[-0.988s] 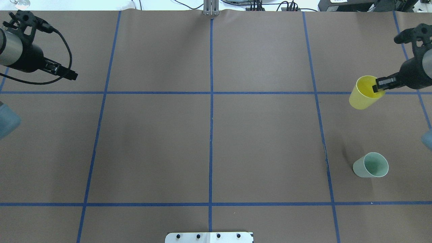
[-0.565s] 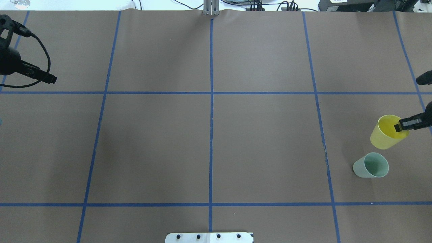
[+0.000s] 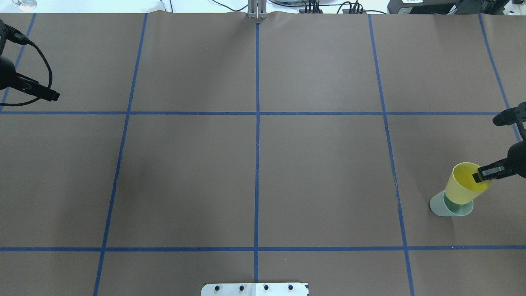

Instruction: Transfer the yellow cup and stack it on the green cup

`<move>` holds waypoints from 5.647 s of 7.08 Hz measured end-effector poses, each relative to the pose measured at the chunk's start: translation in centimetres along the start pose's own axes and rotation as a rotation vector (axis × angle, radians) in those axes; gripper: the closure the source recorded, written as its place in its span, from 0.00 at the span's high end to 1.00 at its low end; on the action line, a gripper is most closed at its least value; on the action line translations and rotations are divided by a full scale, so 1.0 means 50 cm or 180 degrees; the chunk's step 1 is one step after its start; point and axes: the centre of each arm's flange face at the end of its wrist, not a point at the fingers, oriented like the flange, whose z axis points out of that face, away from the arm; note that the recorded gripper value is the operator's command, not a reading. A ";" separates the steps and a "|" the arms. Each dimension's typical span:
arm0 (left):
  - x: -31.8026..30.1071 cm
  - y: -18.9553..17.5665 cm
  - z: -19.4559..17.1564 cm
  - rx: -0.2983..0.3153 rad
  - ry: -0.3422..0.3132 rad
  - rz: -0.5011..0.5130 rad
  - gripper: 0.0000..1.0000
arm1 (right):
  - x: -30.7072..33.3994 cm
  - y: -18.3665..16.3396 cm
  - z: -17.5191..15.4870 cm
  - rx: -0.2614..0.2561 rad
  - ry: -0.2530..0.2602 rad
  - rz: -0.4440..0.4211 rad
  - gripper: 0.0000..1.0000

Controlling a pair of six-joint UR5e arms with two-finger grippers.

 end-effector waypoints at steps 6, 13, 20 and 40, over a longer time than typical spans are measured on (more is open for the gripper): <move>-0.004 0.000 0.000 -0.0001 -0.0005 -0.0010 1.00 | 0.025 0.009 0.044 -0.0135 0.0101 0.0059 0.99; -0.195 0.017 -0.012 -0.0144 -0.0001 -0.0004 1.00 | 0.091 0.001 0.025 -0.0076 0.0136 0.0081 1.00; -0.625 0.255 -0.107 -0.0805 -0.0207 -0.0390 1.00 | 0.610 -0.084 -0.021 0.0187 0.0024 0.0240 1.00; -0.522 0.329 -0.176 -0.0551 -0.0133 -0.1199 1.00 | 0.622 -0.094 -0.103 -0.0043 -0.0080 0.0678 1.00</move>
